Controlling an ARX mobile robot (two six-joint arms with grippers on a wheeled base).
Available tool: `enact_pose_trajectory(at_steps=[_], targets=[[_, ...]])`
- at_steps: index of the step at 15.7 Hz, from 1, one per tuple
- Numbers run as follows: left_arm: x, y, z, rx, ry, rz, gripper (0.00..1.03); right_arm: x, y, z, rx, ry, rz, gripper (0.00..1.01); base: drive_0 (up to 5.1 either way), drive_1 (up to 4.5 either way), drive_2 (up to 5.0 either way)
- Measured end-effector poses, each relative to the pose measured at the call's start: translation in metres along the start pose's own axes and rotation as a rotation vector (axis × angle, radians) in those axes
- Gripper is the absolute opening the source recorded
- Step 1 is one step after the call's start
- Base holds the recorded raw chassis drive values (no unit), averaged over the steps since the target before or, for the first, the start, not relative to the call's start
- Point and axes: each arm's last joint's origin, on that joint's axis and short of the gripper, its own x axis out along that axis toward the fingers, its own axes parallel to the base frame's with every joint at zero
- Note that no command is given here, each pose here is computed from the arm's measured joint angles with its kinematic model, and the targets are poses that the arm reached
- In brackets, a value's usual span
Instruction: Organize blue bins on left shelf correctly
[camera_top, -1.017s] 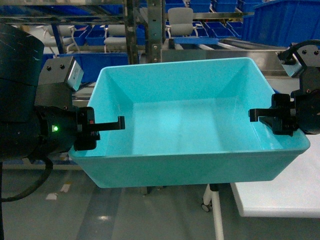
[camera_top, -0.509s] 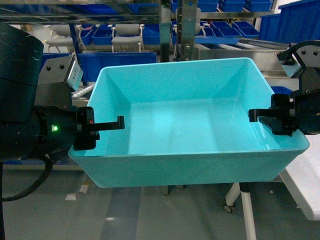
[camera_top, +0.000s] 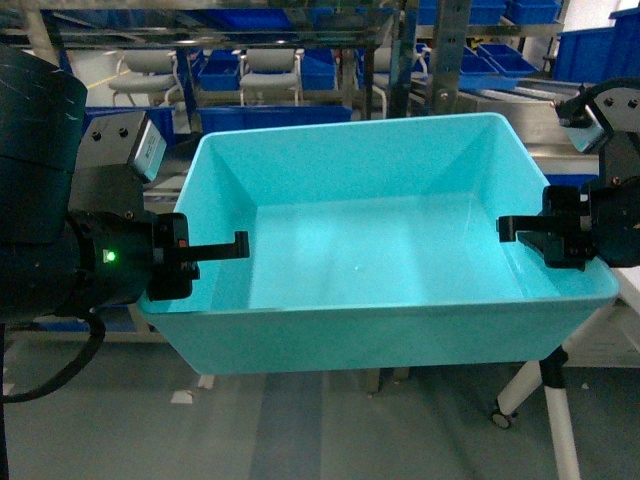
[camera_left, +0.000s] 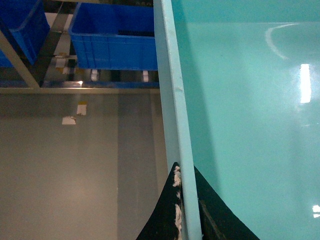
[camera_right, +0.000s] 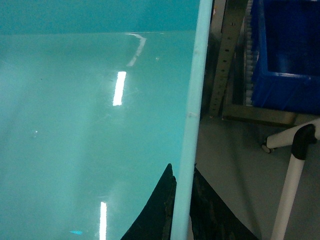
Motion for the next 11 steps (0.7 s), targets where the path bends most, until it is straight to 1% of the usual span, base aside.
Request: enact_pose_trajectory(at_steps=[8, 9, 11], targets=[[0.0, 0.0001, 0.0, -0.002, 0.0, 0.0, 0.02, 0.0, -0.0001, 0.0, 0.0, 0.001, 0.0, 0.07, -5.1, 2.37, 2.4], [0.0, 0.0002, -0.0004, -0.001, 0.005, 0.001, 0.02, 0.0002, -0.0001, -0.0014, 0.002, 0.011, -0.001, 0.07, -4.5, 4.09, 0.5], [0.0, 0.0025, 0.0006, -0.006, 0.0, 0.006, 0.02, 0.0002, 0.001, 0.0013, -0.002, -0.006, 0.002, 0.07, -4.5, 4.09, 0.5]])
